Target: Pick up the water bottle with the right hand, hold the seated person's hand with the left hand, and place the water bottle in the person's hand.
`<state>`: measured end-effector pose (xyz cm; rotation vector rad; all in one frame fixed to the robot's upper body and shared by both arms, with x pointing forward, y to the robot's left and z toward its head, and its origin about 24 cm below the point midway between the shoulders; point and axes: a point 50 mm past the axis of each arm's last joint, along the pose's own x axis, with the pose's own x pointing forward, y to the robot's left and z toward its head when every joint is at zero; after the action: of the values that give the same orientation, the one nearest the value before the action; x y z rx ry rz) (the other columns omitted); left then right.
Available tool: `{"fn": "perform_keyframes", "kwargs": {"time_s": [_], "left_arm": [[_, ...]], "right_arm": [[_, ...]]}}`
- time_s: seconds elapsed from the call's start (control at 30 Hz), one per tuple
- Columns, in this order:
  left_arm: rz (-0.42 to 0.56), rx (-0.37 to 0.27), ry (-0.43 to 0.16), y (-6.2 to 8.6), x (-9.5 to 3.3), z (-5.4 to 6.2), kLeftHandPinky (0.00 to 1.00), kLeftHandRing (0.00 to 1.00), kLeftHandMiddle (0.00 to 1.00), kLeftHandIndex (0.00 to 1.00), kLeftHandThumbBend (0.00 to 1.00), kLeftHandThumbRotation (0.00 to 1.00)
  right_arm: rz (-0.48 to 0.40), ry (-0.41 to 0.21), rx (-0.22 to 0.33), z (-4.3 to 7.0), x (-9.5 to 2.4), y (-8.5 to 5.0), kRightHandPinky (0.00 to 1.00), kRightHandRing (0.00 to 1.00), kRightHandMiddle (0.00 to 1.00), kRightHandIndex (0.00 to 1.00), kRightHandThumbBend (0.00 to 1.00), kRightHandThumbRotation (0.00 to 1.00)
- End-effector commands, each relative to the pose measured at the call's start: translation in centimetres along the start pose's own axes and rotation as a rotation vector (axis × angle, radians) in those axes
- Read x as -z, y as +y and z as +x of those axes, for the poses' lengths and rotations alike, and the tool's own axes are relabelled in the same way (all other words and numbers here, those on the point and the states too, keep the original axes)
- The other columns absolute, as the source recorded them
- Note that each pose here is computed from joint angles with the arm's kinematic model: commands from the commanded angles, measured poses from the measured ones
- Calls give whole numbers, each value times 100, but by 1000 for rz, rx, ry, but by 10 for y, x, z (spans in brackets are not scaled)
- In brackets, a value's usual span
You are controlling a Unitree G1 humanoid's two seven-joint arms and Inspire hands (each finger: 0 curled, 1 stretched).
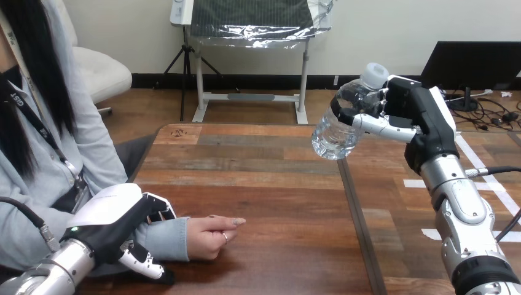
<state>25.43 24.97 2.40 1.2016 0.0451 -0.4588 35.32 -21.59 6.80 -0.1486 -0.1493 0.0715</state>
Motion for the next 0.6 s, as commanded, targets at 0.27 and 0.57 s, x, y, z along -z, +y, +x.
{"fn": "perform_keyframes", "kwargs": {"time_s": [0.27,0.57], "left_arm": [[8,-66,-92,12,-15,5,30,35,40,40,98,0],[5,-91,-117,18,-20,4,28,33,39,38,96,0]], "right_arm": [[-6,-150,-44,14,-30,5,30,36,43,46,73,0],[-25,-134,-63,13,-25,8,31,36,43,46,74,0]]}}
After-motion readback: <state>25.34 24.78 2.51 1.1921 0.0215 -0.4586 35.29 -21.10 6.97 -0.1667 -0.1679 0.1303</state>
